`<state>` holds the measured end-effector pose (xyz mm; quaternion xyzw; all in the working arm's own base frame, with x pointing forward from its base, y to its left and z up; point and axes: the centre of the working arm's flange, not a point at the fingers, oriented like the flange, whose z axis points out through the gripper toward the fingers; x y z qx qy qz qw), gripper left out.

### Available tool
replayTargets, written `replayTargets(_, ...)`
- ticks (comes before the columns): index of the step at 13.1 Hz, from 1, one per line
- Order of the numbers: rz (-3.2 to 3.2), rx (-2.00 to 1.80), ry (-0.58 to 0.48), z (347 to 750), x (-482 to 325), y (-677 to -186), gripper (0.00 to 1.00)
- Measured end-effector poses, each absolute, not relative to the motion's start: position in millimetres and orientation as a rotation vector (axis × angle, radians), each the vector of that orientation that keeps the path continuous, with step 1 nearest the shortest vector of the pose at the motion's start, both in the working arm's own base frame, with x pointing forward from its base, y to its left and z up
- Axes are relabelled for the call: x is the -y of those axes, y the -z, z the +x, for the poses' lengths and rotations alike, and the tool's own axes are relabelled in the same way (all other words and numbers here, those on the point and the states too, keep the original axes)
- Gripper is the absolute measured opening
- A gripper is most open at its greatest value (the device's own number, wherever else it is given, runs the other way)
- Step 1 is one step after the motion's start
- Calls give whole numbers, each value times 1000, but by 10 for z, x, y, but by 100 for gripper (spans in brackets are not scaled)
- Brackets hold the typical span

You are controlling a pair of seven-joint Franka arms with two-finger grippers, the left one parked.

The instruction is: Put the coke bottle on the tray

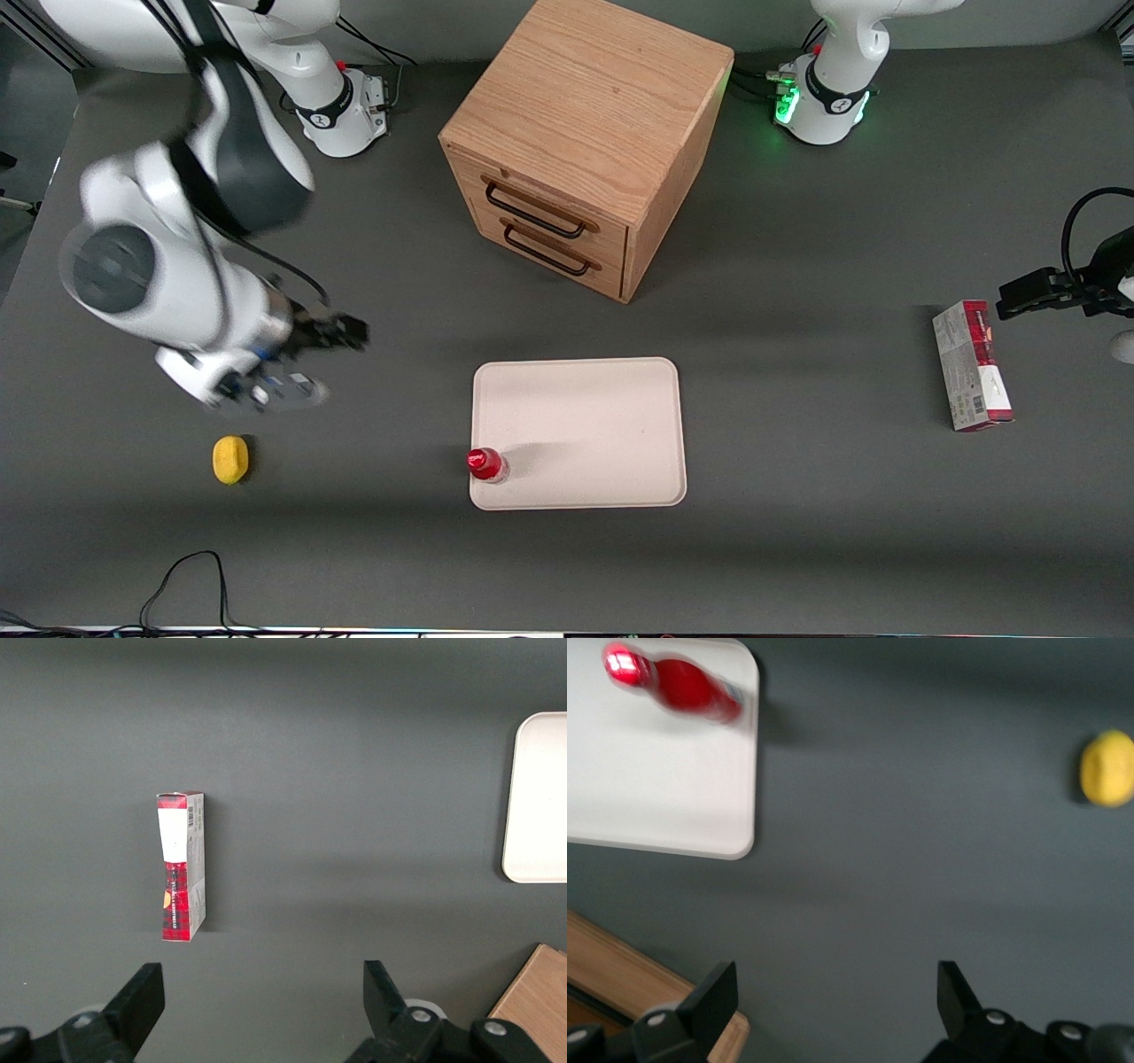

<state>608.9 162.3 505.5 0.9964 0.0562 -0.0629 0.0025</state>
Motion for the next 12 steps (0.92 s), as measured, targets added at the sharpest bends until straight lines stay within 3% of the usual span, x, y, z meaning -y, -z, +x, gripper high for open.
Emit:
replayTargets(4,3140,-219,231,5368,-761,-5564,100)
replayTargets(7,3173,-225,245,5275,-325,-5716,100)
replayTargets(12,3169,-238,280,5329,-377,-5599,100)
